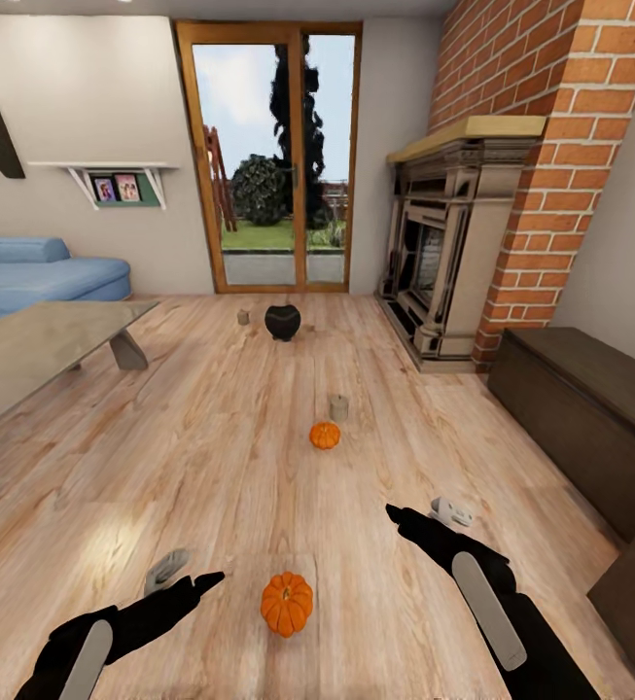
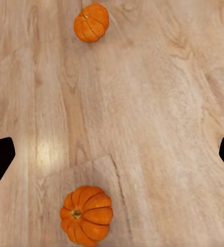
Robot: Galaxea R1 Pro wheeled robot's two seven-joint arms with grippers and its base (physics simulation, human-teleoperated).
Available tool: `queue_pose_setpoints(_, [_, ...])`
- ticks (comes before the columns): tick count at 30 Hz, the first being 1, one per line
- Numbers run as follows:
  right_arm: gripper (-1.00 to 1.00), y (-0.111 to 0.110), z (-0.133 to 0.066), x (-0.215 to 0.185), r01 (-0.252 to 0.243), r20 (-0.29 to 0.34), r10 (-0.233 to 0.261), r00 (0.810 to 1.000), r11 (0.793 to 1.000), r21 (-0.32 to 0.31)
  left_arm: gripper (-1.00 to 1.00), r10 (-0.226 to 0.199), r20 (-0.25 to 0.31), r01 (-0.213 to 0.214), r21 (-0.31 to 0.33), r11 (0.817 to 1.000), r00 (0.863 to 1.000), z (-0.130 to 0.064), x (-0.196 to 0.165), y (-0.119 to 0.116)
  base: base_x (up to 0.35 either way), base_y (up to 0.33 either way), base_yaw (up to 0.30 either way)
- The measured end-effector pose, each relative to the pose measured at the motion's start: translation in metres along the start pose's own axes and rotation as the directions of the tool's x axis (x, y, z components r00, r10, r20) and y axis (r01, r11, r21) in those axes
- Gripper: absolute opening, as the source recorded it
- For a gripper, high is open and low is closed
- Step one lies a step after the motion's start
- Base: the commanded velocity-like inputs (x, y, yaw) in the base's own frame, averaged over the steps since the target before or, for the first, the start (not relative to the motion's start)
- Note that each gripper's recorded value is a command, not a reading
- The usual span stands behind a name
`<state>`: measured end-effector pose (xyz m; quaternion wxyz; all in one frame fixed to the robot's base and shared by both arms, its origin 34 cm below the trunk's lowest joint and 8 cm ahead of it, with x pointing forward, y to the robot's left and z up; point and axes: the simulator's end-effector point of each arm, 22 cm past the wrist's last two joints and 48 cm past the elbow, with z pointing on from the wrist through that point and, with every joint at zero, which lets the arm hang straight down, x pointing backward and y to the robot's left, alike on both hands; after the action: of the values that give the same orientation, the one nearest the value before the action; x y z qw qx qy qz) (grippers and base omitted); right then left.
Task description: Place each of the two pumpkins and all three candles from the living room inside a cabinet in the living room (use any cabinet), then make sure every cabinet is closed, and position the cauldron so it is next to a table in the living room.
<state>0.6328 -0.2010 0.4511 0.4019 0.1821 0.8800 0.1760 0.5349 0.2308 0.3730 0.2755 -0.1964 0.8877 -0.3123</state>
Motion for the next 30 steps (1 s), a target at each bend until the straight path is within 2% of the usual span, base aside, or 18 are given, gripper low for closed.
queue_pose_setpoints(6, [1.0, -0.005, 0.007, 0.01, -0.004, -0.022, 0.004, 1.0, 1.0, 0.008, 1.0, -0.036, 0.001, 0.036, -0.02, 0.999, 0.999, 0.002, 0.002, 0.015, 0.0, 0.0, 0.0])
queue_pose_setpoints(11, [1.0, -0.011, 0.014, 0.019, -0.008, -0.04, 0.009, 0.999, 1.0, 0.017, 1.0, -0.075, -0.035, 0.074, -0.046, 0.996, 0.997, 0.01, 0.021, 0.033, 0.0, 0.0, 0.0])
queue_pose_setpoints(24, [1.0, -0.023, 0.029, 0.042, -0.017, -0.088, 0.021, 0.996, 0.999, 0.038, 1.0, -0.107, -0.074, 0.1, -0.082, 0.992, 0.992, 0.02, 0.039, 0.054, 0.0, 0.0, 0.0])
queue_pose_setpoints(30, [1.0, -0.029, 0.035, 0.053, -0.021, -0.109, 0.027, 0.994, 0.999, 0.049, 1.0, -0.18, -0.066, 0.178, -0.039, 0.983, 0.981, 0.025, 0.04, 0.05, 0.0, 0.0, 0.0])
